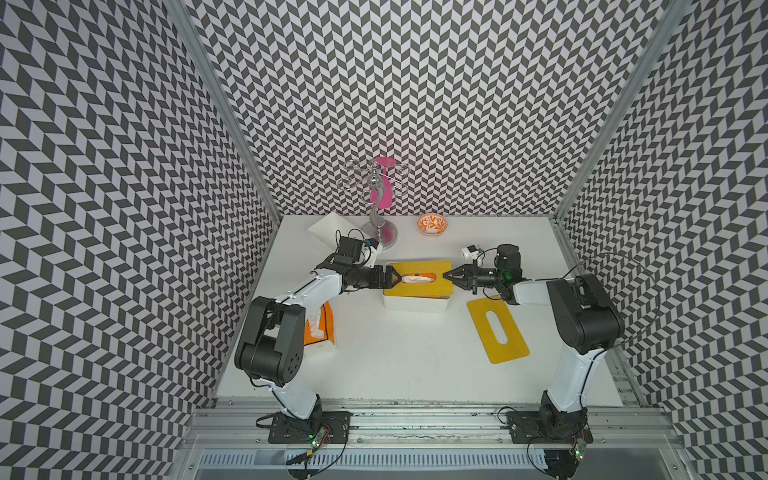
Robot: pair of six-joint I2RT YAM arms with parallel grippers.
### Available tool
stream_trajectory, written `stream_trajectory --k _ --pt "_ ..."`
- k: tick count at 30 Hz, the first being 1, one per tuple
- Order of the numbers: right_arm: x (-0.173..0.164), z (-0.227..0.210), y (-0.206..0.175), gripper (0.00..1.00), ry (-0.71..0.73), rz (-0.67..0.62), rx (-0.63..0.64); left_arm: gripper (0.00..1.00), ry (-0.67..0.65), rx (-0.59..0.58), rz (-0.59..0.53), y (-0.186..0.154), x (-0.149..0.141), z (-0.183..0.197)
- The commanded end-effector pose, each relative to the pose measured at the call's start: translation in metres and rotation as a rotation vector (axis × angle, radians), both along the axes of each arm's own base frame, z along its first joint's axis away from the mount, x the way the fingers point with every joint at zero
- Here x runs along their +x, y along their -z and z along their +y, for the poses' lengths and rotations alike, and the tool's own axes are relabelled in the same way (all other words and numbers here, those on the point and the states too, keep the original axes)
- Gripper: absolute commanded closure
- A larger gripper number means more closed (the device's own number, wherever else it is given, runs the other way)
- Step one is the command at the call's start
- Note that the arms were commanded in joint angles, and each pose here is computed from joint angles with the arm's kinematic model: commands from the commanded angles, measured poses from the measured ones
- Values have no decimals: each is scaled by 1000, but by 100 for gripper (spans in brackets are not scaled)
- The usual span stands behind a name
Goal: Put the tissue paper into the tissue box
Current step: Close the box lid on the tissue box.
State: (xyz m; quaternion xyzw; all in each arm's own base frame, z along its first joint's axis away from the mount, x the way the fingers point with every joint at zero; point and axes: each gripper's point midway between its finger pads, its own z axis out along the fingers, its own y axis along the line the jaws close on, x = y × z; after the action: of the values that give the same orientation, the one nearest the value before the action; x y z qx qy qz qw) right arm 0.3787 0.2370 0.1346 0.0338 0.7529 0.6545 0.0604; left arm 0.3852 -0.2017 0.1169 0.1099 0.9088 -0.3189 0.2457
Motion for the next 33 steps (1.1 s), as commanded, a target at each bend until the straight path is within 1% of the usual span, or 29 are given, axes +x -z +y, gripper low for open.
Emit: stream_trajectory --k 1,9,33 --pt "-4 5 -33 100 -47 -124 39 3 3 -10 -38 -13 2 -2" --pt "-3 6 -34 100 -42 -120 47 3 2 -9 -39 -14 2 -2" --pt "2 9 -21 100 -45 -95 42 3 3 -7 -27 -10 2 -2"
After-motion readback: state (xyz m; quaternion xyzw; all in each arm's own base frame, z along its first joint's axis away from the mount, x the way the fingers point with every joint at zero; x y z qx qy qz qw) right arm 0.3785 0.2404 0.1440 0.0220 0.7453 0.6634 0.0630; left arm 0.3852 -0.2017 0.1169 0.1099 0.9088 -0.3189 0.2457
